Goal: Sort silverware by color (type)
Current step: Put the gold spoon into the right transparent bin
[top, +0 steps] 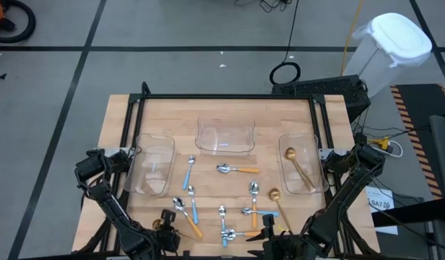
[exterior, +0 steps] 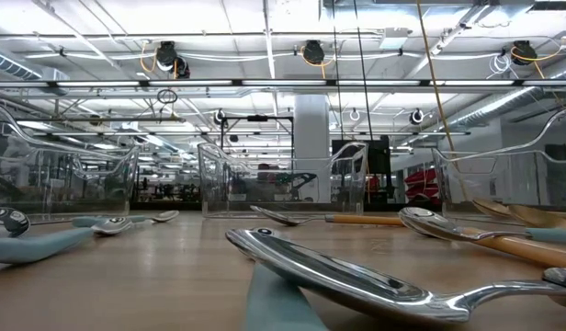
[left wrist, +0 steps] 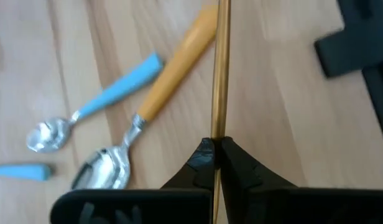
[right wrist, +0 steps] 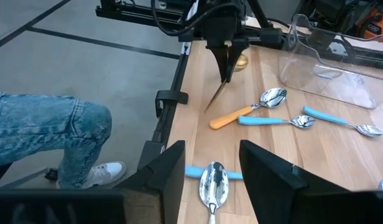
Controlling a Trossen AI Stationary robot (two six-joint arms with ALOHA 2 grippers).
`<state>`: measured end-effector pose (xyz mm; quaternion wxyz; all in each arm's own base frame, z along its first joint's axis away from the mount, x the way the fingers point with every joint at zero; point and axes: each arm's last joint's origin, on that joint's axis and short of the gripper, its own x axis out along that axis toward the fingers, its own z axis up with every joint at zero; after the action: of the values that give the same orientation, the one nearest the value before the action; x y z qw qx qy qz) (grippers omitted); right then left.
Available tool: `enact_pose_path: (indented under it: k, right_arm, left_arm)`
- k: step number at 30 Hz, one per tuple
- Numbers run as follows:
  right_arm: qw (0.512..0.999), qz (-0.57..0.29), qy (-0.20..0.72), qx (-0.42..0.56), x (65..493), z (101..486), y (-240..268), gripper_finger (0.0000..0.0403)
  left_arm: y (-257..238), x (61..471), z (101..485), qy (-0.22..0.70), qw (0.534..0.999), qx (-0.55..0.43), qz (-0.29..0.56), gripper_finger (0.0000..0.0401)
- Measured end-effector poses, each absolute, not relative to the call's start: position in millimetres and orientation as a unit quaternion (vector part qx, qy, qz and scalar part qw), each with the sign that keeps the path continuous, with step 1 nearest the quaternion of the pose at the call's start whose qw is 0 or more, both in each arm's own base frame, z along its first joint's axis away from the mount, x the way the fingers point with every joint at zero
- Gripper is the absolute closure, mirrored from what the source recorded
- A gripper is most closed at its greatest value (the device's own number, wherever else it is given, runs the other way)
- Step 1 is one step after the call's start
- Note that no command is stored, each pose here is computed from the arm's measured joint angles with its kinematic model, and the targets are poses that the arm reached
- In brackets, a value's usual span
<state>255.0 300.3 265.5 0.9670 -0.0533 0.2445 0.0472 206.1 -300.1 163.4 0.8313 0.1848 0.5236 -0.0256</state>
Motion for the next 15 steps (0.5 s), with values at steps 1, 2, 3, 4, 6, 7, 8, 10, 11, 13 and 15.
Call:
enact_pose_path:
  k: [1,2,3,4,6,7,8,10,11,13,15]
  right_arm:
    - [0.967,0.046,0.245,-0.053,256,265,300,0.0255]
    - [0.967,0.043,0.246,-0.056,257,263,300,0.0255]
    - [0.967,0.037,0.244,-0.062,258,261,300,0.0255]
    - [0.966,0.034,0.245,-0.068,259,259,300,0.0255]
    - [0.965,0.032,0.248,-0.075,262,255,300,0.0255]
    - [0.965,0.029,0.250,-0.076,264,254,299,0.0255]
    - [0.965,0.026,0.250,-0.076,265,253,298,0.0255]
    - [0.965,0.020,0.251,-0.074,269,253,295,0.0255]
    - [0.965,0.018,0.250,-0.072,270,253,294,0.0255]
    - [0.966,0.014,0.248,-0.068,273,254,292,0.0255]
    - [0.966,0.012,0.249,-0.068,274,253,291,0.0255]
  left_arm:
    - [-301,207,166,0.517,0.834,0.190,-0.026,0.0396]
    - [-302,208,168,0.511,0.837,0.196,-0.026,0.0396]
    - [-303,210,171,0.506,0.839,0.199,-0.024,0.0396]
    - [-303,211,173,0.500,0.841,0.203,-0.023,0.0396]
    - [-304,215,178,0.489,0.846,0.212,-0.019,0.0396]
    - [-304,216,181,0.482,0.848,0.218,-0.018,0.0396]
    - [-304,218,183,0.477,0.850,0.223,-0.017,0.0396]
    - [-303,222,189,0.471,0.851,0.231,-0.011,0.0396]
    - [-302,225,191,0.469,0.852,0.231,-0.010,0.0396]
    - [-301,230,196,0.465,0.855,0.231,-0.009,0.0396]
    - [-300,236,200,0.458,0.857,0.237,-0.009,0.0396]
